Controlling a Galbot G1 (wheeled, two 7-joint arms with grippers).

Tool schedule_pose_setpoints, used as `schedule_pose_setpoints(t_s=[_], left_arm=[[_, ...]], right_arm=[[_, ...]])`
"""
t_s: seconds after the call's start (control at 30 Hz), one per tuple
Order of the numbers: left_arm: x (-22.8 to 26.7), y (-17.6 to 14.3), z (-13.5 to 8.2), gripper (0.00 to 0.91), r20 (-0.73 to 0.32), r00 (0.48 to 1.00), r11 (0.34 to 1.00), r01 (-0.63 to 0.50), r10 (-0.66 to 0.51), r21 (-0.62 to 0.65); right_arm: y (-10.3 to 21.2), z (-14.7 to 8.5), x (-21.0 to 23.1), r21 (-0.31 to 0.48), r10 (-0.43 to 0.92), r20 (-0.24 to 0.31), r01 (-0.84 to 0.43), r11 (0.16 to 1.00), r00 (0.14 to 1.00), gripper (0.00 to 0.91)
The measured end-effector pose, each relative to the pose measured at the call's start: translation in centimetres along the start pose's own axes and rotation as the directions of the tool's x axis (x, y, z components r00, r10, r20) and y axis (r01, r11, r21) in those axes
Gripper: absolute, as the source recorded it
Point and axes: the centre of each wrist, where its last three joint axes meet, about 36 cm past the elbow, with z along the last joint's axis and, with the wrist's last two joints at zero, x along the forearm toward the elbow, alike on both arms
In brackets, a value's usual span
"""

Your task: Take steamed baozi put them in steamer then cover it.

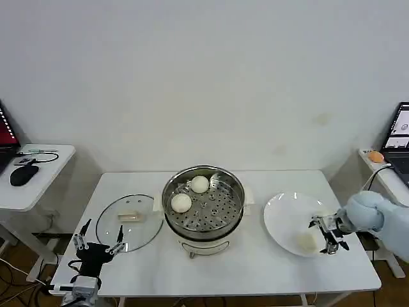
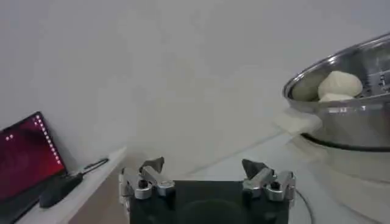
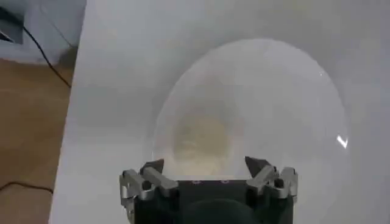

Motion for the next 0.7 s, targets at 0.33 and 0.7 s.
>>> schedule_pose_setpoints(t_s=[0.33, 0.7], left_arm=[[-0.1, -0.1, 0.2, 0.907, -0.004, 1.000, 1.000, 0.001, -0.001, 0.001], [0.0, 0.0, -0.1, 0.907, 0.003, 1.000, 1.000, 0.004, -0.004, 0.004]], right_arm=[[-0.6, -0.3, -1.1, -0.022, -0.015, -0.003, 0.015, 1.000, 1.000, 0.796], [-0.8, -0.3, -1.6, -0.041, -0.026, -0.011, 0.025, 0.999, 1.000, 0.574]])
